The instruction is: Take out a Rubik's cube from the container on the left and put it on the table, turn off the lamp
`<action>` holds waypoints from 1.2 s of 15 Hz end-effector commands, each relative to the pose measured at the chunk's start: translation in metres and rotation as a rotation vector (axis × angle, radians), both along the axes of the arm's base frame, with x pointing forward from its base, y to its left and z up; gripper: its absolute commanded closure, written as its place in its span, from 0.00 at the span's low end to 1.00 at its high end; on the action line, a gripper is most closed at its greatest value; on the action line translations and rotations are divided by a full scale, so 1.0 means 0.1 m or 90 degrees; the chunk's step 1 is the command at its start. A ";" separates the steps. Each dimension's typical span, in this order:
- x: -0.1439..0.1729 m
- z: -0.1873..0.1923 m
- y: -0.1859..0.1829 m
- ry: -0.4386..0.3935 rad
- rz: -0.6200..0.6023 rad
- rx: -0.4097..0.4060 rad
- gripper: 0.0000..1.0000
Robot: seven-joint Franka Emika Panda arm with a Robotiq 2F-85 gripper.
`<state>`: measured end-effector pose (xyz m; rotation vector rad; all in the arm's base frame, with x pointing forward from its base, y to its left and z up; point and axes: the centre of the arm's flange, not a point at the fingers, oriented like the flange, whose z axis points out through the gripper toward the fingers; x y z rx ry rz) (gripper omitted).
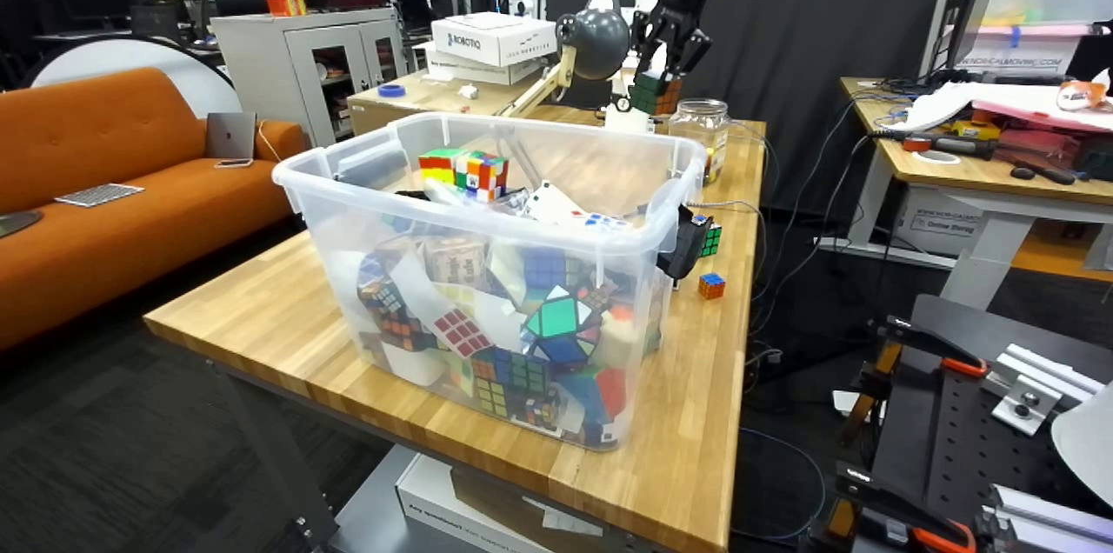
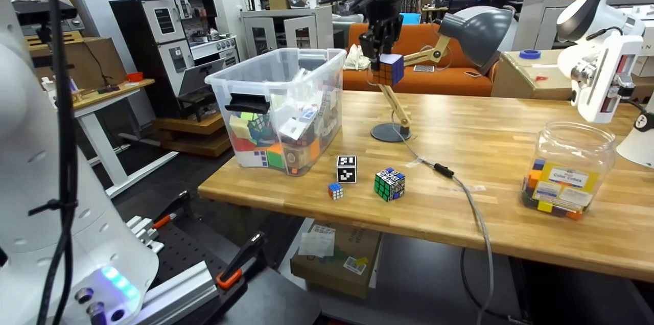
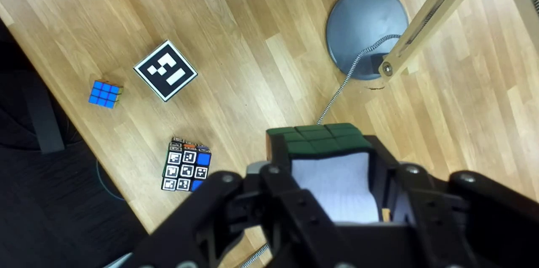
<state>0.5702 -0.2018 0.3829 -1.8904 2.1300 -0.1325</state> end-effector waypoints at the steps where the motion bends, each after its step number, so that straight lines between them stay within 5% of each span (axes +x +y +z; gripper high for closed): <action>1: 0.33 -0.16 -0.09 0.023 0.014 -0.018 0.78; 6: 0.41 -0.41 -0.03 0.032 0.023 -0.024 0.78; 7: 0.43 -0.45 -0.02 0.034 0.025 -0.025 0.53; 15: 0.43 -0.46 -0.04 0.035 0.023 -0.026 0.53; 16: 0.43 -0.46 -0.03 0.035 0.023 -0.026 0.78; 18: 0.47 -0.50 0.00 0.040 0.034 -0.044 0.78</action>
